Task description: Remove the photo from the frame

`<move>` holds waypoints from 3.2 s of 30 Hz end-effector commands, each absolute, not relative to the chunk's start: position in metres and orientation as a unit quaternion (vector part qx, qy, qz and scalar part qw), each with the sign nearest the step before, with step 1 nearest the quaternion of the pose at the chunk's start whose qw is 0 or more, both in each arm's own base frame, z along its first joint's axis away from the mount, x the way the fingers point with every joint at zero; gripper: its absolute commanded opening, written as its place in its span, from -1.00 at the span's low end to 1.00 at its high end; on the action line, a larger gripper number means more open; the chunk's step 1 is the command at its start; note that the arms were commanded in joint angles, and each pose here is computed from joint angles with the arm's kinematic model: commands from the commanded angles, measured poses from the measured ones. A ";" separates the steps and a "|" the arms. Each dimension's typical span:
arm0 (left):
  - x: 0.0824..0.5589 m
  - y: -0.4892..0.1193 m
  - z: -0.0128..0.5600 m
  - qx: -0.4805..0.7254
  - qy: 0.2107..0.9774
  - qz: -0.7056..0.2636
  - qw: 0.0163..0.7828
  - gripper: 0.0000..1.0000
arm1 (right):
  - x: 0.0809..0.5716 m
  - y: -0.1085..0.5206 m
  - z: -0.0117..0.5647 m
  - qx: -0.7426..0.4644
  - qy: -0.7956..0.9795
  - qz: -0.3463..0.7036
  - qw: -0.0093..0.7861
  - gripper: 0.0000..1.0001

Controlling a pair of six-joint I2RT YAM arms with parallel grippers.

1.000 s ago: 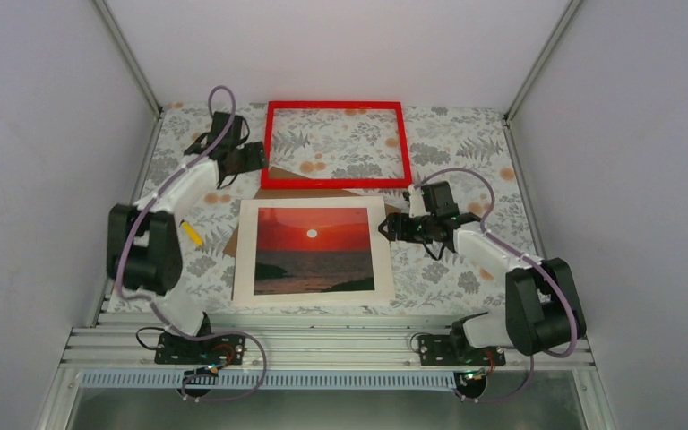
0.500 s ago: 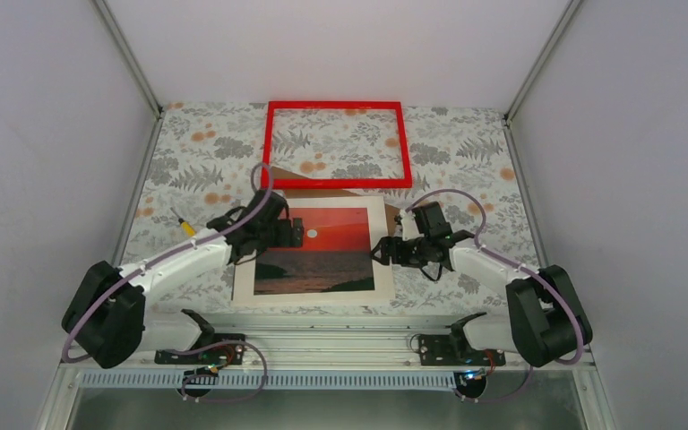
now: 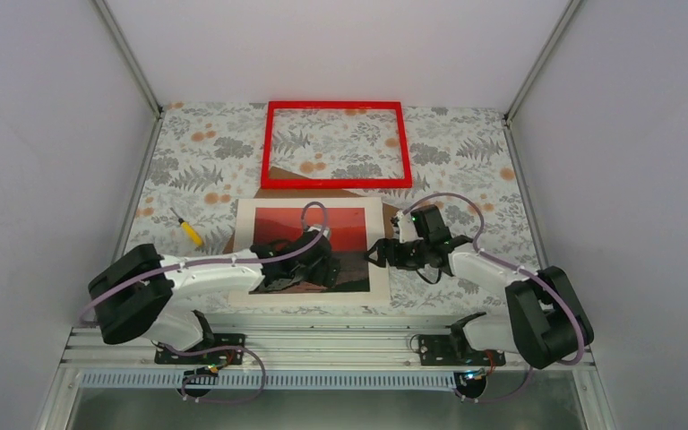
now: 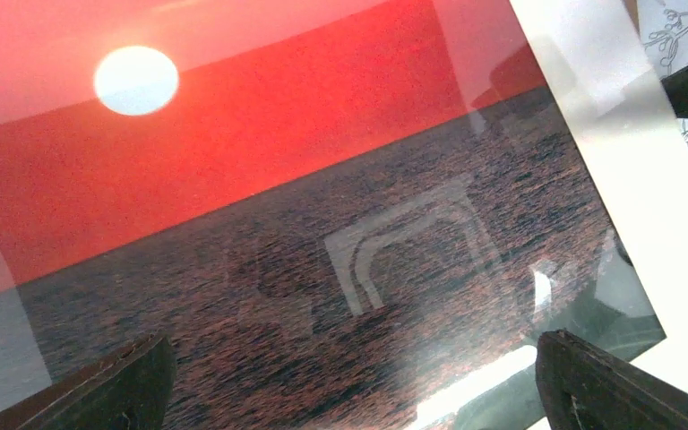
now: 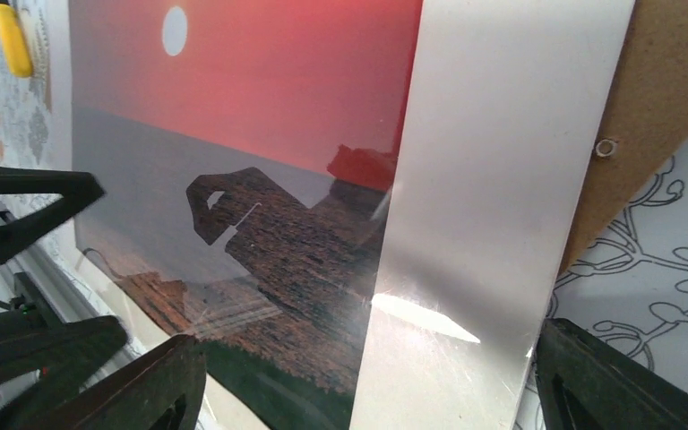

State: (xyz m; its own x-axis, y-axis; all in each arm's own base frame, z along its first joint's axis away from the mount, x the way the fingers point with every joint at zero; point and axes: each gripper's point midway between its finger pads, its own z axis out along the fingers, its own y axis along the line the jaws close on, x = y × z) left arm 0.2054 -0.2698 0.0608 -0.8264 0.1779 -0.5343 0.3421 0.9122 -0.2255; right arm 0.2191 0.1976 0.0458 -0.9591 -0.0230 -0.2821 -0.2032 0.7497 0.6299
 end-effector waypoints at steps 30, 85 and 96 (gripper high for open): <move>0.228 -0.239 0.012 0.048 0.963 -0.153 0.217 1.00 | 0.217 0.197 0.058 -0.074 0.921 0.350 0.154 0.65; 0.219 -0.214 0.011 0.023 0.970 -0.140 0.200 1.00 | 0.162 0.212 0.061 -0.065 0.906 0.412 0.071 0.62; 0.219 -0.212 0.011 0.021 0.969 -0.137 0.202 1.00 | 0.166 0.212 0.075 -0.072 0.904 0.413 0.086 0.62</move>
State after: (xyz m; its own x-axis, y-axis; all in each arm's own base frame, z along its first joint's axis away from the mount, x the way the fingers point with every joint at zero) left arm 0.2323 -0.2198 0.0296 -0.8874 -0.0289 -0.4601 0.1123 0.9544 -0.2766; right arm 0.1653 0.2030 0.0572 -0.9799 -0.0428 -0.1948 -0.1701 0.6896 0.7040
